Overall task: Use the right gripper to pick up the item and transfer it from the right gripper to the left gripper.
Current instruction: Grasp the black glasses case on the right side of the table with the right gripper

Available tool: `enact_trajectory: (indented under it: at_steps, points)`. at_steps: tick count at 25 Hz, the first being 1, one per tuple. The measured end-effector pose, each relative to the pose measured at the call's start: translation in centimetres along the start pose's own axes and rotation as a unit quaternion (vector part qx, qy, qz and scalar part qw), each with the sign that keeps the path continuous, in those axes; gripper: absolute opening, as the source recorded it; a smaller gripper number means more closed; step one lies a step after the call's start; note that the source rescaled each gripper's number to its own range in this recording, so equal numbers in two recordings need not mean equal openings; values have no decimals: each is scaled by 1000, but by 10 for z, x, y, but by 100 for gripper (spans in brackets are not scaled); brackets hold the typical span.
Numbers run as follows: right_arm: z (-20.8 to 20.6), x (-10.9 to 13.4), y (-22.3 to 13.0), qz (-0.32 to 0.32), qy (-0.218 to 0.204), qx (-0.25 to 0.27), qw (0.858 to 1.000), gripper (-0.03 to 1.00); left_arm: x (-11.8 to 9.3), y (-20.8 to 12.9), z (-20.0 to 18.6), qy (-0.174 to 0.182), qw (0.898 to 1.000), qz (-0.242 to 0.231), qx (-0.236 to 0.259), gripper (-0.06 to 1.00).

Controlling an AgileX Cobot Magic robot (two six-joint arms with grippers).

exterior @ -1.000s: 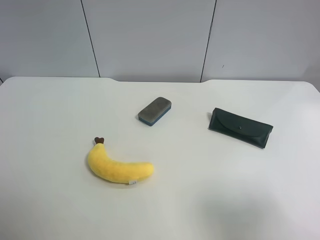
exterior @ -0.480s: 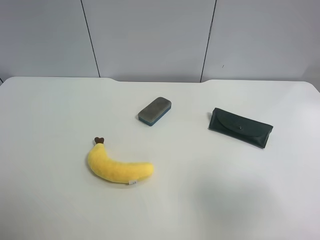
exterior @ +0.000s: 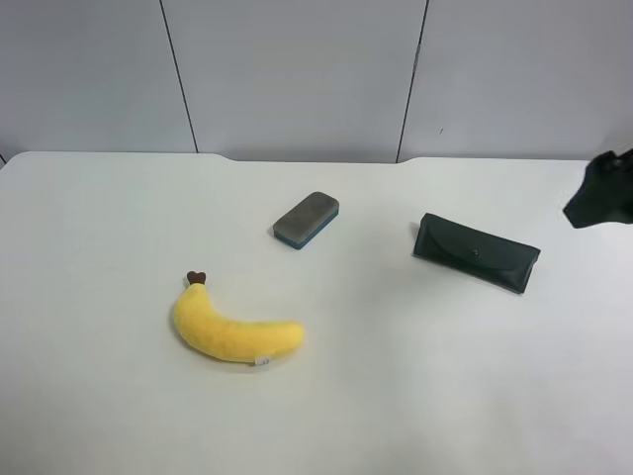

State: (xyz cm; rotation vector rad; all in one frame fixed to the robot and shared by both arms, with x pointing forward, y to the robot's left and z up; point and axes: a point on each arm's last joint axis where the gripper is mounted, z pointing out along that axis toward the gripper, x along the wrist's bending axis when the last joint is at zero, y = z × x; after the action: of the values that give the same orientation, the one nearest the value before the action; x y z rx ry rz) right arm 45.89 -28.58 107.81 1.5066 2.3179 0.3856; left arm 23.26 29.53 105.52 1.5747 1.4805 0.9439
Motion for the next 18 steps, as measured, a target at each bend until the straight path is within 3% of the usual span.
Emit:
enact_trajectory:
  at_steps: [7, 12, 18]
  points:
    - [72, -14, 44, -52, 48, 64, 995, 100, 0, 0, 0, 0, 1000, 0, 0, 100]
    - [127, -14, 43, -110, 78, 114, 984, 100, 0, 0, 0, 0, 1000, 0, 0, 100]
    - [171, -25, 32, -125, 97, 150, 976, 100, 0, 0, 0, 0, 1000, 0, 0, 100]
